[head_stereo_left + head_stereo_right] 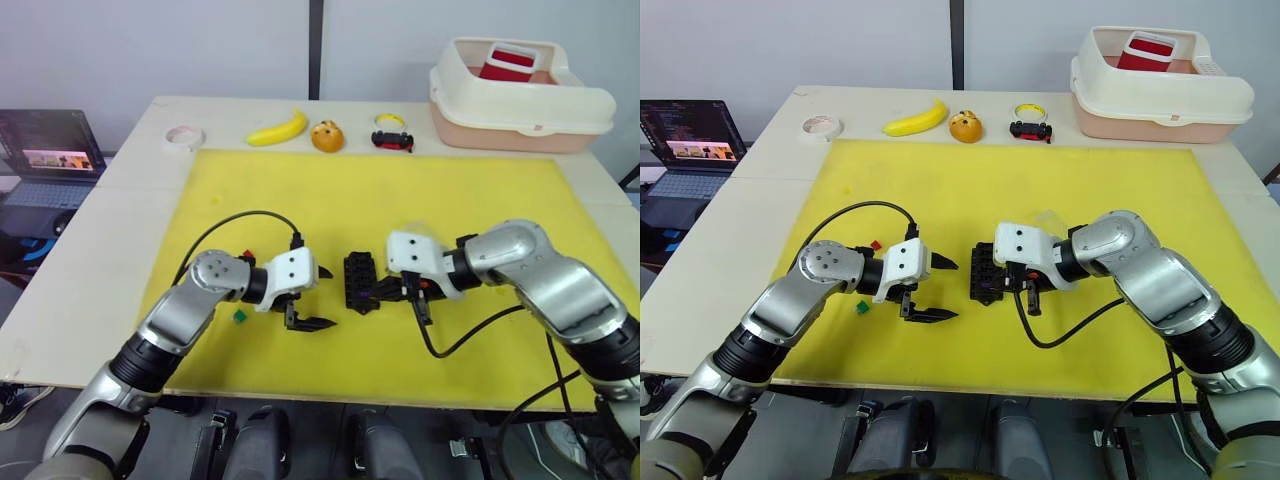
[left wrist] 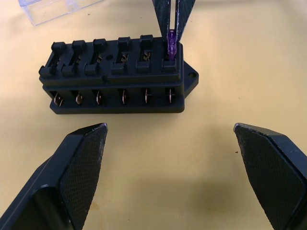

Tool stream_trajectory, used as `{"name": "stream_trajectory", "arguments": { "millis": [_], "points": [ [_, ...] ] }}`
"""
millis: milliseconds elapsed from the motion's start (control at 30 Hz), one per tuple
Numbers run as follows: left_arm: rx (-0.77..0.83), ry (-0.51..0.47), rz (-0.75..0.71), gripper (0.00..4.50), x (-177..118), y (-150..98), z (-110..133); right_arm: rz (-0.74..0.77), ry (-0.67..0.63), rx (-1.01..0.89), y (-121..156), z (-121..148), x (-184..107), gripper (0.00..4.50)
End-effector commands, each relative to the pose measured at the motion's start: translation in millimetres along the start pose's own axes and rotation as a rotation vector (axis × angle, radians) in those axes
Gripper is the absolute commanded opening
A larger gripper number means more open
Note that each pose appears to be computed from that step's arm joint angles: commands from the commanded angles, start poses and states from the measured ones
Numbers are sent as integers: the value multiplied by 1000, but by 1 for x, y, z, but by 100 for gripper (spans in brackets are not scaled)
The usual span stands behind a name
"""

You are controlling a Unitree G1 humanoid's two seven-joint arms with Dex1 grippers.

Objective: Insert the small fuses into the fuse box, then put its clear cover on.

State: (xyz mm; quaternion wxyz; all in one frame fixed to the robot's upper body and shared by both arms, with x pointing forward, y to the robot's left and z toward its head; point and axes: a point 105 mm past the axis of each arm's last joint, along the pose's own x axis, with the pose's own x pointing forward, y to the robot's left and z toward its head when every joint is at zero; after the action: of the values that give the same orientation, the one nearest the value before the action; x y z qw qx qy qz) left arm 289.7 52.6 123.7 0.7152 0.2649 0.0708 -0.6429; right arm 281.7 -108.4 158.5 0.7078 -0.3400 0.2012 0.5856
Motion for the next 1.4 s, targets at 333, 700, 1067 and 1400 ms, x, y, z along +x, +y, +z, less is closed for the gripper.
{"name": "stream_trajectory", "arguments": {
  "millis": [333,700,1067,1400],
  "points": [
    [44,-15,18,450,-4,4,10,-32,-28,-48,-2,11,-5,136],
    [45,-15,17,450,-4,4,10,-34,-114,4,-3,25,-13,136],
    [46,-13,19,450,-4,5,9,-53,-220,109,-6,23,-11,81],
    [45,-9,19,450,-5,3,8,-51,-259,115,2,10,-2,1]
  ]
}}
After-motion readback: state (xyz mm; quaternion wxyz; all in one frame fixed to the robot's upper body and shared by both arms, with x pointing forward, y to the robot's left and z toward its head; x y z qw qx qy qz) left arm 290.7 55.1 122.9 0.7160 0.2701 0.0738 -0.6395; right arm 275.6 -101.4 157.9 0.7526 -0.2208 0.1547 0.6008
